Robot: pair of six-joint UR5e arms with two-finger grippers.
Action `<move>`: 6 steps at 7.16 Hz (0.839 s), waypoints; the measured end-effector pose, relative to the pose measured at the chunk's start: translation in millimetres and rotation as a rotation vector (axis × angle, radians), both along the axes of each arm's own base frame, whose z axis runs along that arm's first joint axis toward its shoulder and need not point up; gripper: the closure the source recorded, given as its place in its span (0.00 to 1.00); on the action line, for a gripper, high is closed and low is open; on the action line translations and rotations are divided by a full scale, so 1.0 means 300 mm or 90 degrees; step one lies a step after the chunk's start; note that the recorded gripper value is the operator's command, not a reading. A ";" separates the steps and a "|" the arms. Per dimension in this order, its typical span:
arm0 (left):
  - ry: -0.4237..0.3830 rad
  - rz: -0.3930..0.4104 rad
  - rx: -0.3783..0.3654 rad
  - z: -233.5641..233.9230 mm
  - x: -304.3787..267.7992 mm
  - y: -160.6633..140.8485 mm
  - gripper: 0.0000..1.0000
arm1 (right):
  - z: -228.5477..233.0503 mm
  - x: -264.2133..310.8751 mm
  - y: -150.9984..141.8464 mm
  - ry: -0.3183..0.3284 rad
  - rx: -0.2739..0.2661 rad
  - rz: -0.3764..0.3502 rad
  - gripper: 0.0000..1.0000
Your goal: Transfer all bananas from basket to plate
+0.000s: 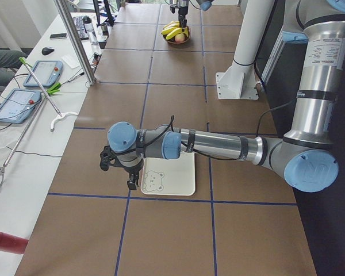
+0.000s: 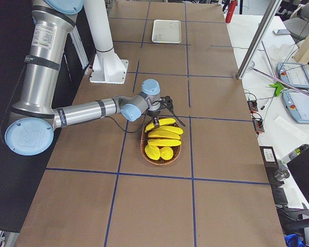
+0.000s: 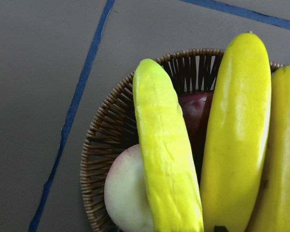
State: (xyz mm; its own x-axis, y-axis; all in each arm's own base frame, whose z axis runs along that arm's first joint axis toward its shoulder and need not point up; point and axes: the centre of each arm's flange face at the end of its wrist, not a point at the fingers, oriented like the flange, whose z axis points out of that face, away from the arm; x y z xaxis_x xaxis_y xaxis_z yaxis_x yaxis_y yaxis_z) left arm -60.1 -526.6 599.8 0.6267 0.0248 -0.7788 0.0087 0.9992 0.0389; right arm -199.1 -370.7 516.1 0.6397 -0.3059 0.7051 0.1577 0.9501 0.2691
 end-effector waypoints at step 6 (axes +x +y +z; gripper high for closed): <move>0.000 -0.004 0.000 -0.017 0.003 -0.017 0.00 | -0.061 0.038 -0.007 -0.017 0.012 0.015 1.00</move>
State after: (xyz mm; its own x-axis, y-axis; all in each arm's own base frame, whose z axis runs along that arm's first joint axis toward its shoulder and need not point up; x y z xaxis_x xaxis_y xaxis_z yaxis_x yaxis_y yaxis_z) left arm -59.2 -531.7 594.6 0.6266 0.0205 -0.7791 0.0149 0.9992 0.0382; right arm -187.7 -372.9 497.8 0.6279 -0.3036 0.7167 0.1271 0.9484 0.2904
